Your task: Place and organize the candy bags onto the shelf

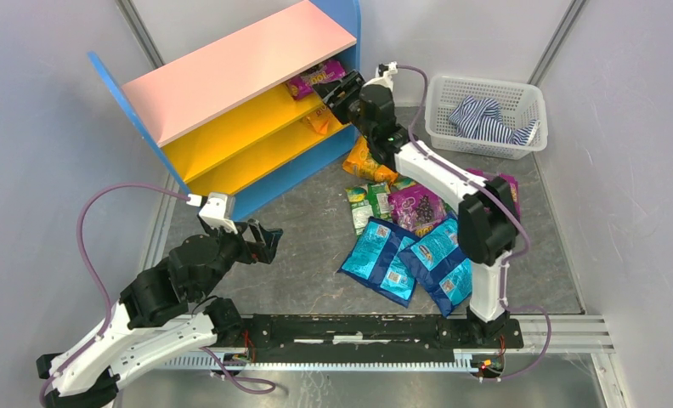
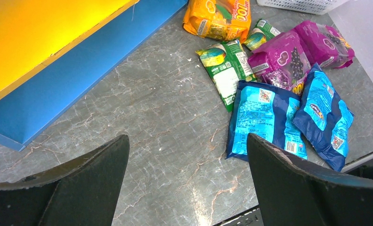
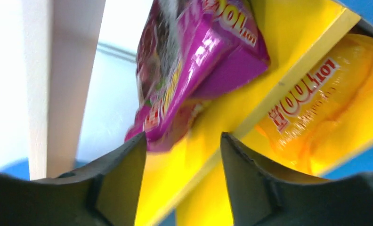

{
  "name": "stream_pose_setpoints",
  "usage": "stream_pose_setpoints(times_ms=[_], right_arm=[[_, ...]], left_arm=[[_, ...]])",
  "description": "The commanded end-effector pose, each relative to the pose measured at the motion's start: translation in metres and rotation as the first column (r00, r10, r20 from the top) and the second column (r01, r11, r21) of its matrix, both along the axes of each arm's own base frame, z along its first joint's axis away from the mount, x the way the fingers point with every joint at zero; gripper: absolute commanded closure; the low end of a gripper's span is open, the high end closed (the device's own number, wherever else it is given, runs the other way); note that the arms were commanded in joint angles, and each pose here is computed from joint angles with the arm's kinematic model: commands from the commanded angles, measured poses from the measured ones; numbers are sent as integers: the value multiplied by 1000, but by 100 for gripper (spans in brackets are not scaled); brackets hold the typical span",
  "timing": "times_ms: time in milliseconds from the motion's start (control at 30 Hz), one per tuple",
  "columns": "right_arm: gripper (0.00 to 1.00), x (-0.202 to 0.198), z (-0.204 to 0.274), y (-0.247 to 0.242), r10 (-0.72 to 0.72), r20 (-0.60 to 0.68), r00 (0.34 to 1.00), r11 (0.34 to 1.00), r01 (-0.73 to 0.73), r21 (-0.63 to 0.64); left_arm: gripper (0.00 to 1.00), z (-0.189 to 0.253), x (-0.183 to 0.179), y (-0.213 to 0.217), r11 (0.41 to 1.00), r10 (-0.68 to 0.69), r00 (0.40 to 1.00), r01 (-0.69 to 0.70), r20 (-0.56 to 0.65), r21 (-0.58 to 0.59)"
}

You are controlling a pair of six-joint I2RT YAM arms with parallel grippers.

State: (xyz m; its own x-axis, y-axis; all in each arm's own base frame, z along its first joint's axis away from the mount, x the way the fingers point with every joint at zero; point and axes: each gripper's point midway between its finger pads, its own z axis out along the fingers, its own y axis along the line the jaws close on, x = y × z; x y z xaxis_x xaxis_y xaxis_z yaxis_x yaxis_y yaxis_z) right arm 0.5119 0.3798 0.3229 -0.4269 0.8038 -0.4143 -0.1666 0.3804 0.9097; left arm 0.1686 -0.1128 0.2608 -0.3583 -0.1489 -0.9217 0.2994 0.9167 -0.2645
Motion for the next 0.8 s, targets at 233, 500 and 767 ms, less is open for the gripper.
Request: stream_pose_setpoints(times_ms=[233,500,767], right_arm=[[12,-120,40,-58,384,343,857,779,-101,-619],[12,-194,-78,-122,454,46,890,542,-234,-807],[11,-257,-148,-180,358,-109,927,513,-293,-807]], left_arm=[[0,12,4,7,998,44,998,-42,44,-43],[0,-1,9,-10,1000,7,1000,-7,-7,21],[0,-40,2,-98,960,-259,935,277,-243,41]])
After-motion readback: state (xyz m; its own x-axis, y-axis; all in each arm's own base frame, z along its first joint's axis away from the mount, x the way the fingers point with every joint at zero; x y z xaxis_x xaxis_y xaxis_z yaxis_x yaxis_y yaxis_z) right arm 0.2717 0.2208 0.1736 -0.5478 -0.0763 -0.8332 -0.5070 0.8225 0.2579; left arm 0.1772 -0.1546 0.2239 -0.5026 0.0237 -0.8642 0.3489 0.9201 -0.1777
